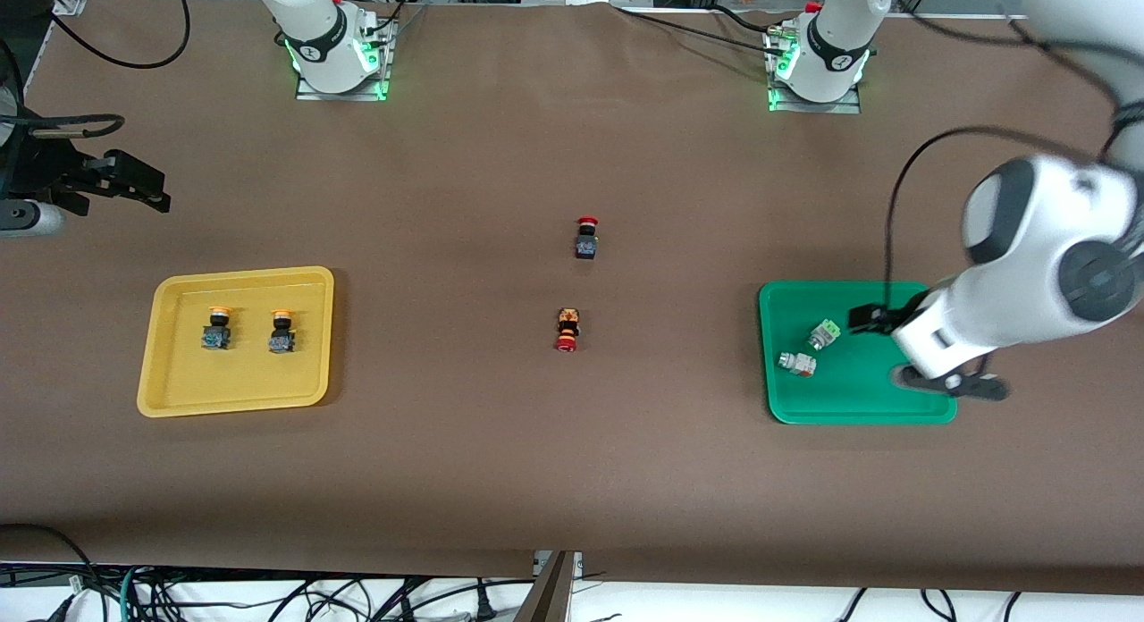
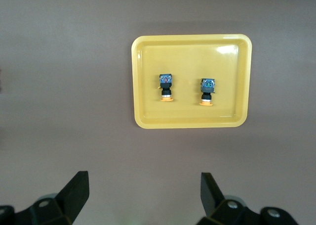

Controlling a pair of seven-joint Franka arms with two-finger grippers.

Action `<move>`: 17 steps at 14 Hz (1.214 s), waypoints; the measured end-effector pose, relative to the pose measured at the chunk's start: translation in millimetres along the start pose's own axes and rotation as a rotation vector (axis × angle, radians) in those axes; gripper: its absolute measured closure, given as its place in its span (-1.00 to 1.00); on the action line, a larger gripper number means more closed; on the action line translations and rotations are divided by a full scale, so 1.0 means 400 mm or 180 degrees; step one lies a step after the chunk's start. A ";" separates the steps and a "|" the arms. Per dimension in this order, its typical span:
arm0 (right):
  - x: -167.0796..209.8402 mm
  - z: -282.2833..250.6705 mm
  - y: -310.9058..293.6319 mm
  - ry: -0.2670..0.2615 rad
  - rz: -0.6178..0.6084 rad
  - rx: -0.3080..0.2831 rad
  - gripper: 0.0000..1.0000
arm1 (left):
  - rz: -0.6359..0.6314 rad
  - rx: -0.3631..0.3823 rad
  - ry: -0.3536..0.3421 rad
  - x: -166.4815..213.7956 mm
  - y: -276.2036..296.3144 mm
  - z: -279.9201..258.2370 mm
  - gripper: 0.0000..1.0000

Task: Place green and yellow buttons in trays

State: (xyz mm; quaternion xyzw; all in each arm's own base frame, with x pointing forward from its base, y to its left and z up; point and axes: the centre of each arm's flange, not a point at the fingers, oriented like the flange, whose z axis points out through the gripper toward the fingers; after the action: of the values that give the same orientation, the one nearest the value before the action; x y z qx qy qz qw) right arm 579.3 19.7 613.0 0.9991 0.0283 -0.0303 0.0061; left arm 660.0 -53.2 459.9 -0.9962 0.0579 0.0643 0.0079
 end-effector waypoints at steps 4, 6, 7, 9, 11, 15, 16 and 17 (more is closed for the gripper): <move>0.000 -0.001 0.003 0.0001 0.0007 -0.0005 -1.00 | -0.0132 0.0127 0.0065 -0.147 -0.022 -0.226 -1.00; 0.000 -0.001 0.005 0.0001 0.0012 -0.0005 -1.00 | -0.0148 0.0149 0.0059 -0.172 -0.021 -0.267 -1.00; 0.000 -0.001 0.007 0.0001 0.0016 -0.0005 -1.00 | -0.0152 0.0147 0.0058 -0.175 -0.022 -0.276 -1.00; 0.000 -0.001 0.009 0.0001 0.0021 -0.0005 -1.00 | -0.0147 0.0146 0.0083 -0.177 -0.019 -0.288 -1.00; 0.000 0.000 0.010 0.0002 0.0025 -0.0005 -1.00 | -0.0152 0.0146 0.0127 -0.193 -0.012 -0.312 -1.00; 0.000 0.000 0.013 0.0003 0.0030 -0.0005 -1.00 | -0.0429 -0.0012 0.0150 -0.292 -0.076 -0.366 -1.00; 0.000 0.000 0.013 0.0003 0.0031 -0.0005 -1.00 | -0.0484 -0.0067 0.0157 -0.322 -0.095 -0.372 -1.00; 0.000 0.000 0.013 0.0003 0.0031 -0.0005 -1.00 | -0.0512 -0.0137 0.0166 -0.346 -0.105 -0.374 -1.00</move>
State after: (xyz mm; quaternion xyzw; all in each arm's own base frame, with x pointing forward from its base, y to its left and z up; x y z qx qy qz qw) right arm 579.6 14.4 613.2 0.9993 0.0234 -0.0298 0.0071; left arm 547.7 0.7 626.3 -0.9989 -0.0235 0.0387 -0.0098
